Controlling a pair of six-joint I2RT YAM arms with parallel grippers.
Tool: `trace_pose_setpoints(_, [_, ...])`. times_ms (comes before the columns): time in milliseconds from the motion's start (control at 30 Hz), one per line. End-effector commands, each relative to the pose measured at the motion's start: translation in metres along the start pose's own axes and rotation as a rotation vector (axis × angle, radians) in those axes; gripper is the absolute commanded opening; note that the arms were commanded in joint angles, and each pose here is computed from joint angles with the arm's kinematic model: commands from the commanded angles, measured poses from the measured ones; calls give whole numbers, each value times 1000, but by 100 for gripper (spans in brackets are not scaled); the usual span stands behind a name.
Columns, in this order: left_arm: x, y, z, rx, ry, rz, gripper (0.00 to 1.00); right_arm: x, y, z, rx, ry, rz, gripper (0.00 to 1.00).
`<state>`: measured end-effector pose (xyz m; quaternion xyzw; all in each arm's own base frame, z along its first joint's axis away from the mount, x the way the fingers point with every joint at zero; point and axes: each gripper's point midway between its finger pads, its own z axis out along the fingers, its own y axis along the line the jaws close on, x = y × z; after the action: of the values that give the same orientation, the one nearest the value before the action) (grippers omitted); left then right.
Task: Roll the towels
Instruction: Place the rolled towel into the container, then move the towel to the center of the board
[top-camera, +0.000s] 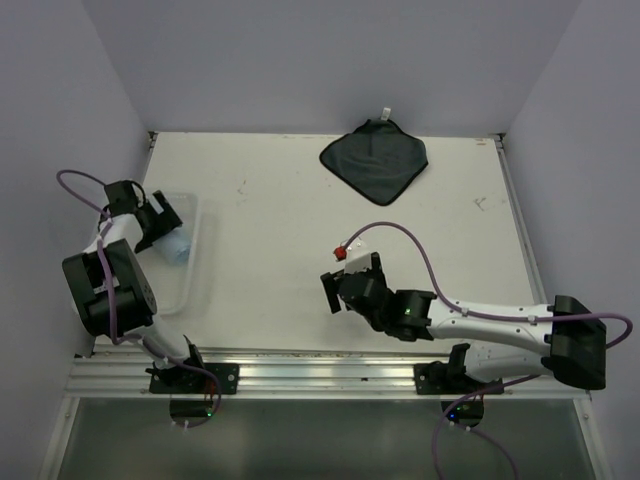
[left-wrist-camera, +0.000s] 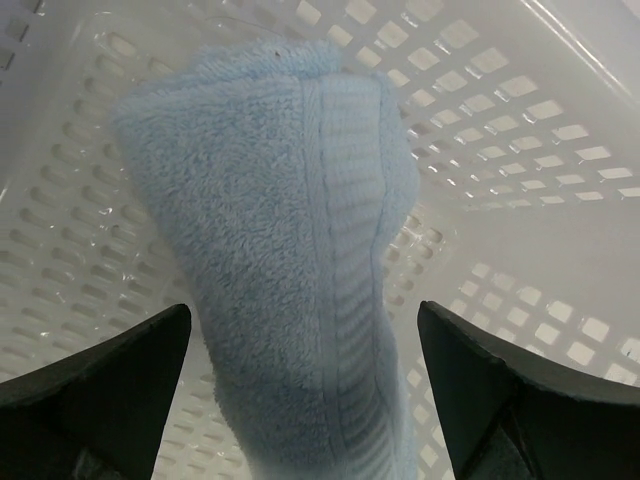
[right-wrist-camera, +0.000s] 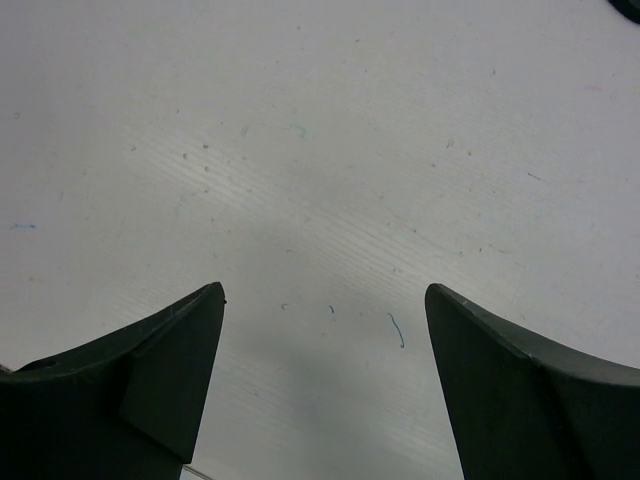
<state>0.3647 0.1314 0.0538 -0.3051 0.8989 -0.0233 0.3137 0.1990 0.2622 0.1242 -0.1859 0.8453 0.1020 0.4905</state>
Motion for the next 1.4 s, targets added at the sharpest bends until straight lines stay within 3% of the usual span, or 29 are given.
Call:
trace_pose_setpoints(0, [-36, 0, -27, -23, -107, 14, 100, -24, 8, -2, -11, -31, 36, 85])
trace_pose_setpoints(367, [-73, -14, -86, 5, -273, 25, 100, -28, 8, -6, -6, -10, 21, 86])
trace_pose_setpoints(500, [-92, -44, -133, 130, -422, 40, 100, -35, 1, -4, 33, -11, -5, 86])
trace_pose_setpoints(700, [-84, -109, -174, 282, -516, 204, 100, -65, -19, 15, 122, 15, 48, 82])
trace_pose_setpoints(867, [-62, -155, -218, 429, -592, 291, 100, -89, -66, 52, 188, 42, 242, 69])
trace_pose_setpoints(967, [-36, -178, -223, 535, -571, 331, 100, -92, -107, 81, 248, 92, 367, 62])
trace_pose_setpoints(1000, [-30, -180, -222, 552, -556, 333, 100, -100, -119, 87, 263, 87, 408, 54])
trace_pose_setpoints(1100, [-11, -186, -214, 566, -520, 341, 100, -94, -165, 114, 324, 129, 559, 43])
trace_pose_setpoints(1233, [-4, -198, -214, 628, -484, 330, 100, -84, -223, 146, 445, 149, 637, 41])
trace_pose_setpoints(1367, [4, -199, -207, 632, -440, 327, 100, -68, -251, 186, 471, 216, 689, 43])
